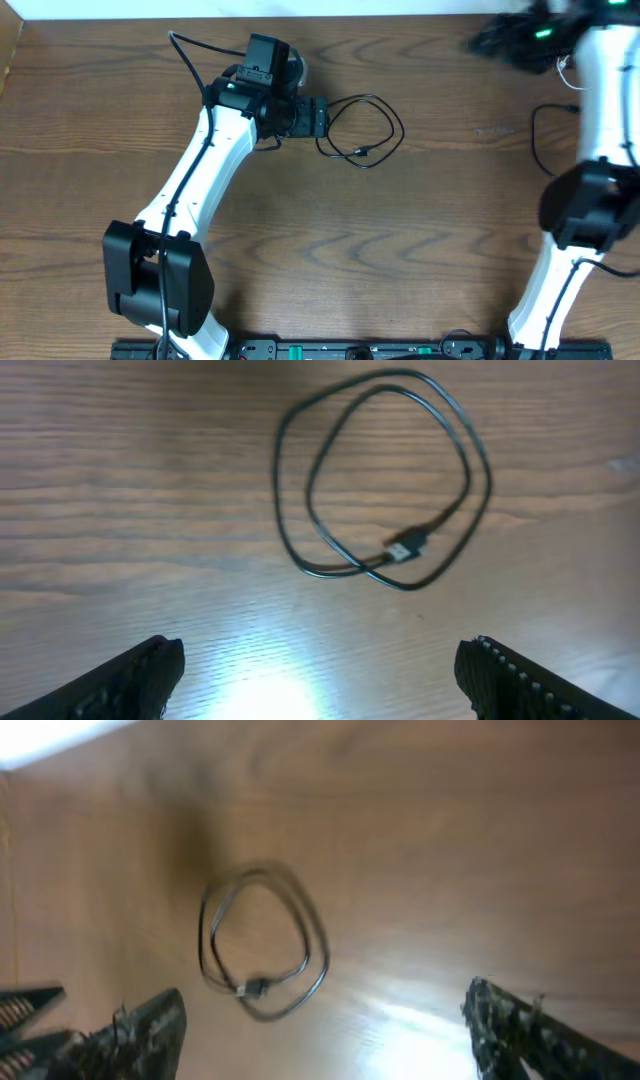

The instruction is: Untangle cables

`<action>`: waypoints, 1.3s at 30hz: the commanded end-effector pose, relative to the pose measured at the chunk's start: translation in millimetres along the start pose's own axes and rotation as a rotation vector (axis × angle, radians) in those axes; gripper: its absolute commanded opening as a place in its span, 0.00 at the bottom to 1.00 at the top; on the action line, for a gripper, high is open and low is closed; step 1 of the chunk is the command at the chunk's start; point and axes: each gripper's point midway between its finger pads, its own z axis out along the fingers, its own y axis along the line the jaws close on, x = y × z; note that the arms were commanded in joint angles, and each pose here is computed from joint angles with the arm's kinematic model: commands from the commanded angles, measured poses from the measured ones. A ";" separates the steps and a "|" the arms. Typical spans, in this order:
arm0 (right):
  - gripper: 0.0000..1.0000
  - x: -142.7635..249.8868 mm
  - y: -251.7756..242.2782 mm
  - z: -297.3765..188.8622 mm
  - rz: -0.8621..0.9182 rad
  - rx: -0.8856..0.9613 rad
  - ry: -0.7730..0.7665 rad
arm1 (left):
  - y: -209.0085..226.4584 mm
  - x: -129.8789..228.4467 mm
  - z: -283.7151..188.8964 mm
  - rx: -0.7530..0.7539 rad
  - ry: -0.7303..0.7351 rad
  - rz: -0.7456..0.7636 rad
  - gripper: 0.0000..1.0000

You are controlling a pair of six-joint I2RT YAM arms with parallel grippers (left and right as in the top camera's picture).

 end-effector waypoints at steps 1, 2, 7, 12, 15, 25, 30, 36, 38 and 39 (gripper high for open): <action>0.85 27.3 27.2 34.6 -0.061 0.023 0.078 | 34.3 -8.2 -4.4 -0.096 -0.033 -0.084 0.91; 0.85 34.3 32.7 45.6 -0.104 0.029 0.098 | 43.1 -10.2 -6.6 -0.104 -0.039 -0.119 0.91; 0.86 74.9 57.8 90.2 -0.434 0.089 0.214 | 80.4 -10.7 -16.7 -0.124 -0.035 -0.221 0.91; 0.86 113.7 79.6 122.3 -0.695 0.080 0.310 | 104.7 -8.6 -23.8 -0.150 -0.032 -0.274 0.92; 0.86 137.5 91.5 136.3 -0.816 0.046 0.363 | 114.9 -8.2 -27.0 -0.159 -0.034 -0.298 0.92; 0.84 193.9 111.5 173.6 -1.072 -0.002 0.453 | 123.0 -5.9 -29.6 -0.168 -0.028 -0.319 0.92; 0.80 199.6 108.5 184.0 -1.086 -0.003 0.443 | 123.0 -2.6 -29.6 -0.170 -0.015 -0.322 0.91; 0.78 201.2 102.5 196.5 -1.097 -0.002 0.412 | 122.9 -2.2 -29.6 -0.170 -0.014 -0.323 0.92; 0.77 201.3 99.3 199.8 -1.102 0.007 0.404 | 123.0 -1.6 -29.6 -0.171 -0.011 -0.323 0.91; 0.76 201.3 96.8 201.2 -1.105 0.017 0.402 | 123.0 -1.3 -29.6 -0.171 -0.010 -0.324 0.92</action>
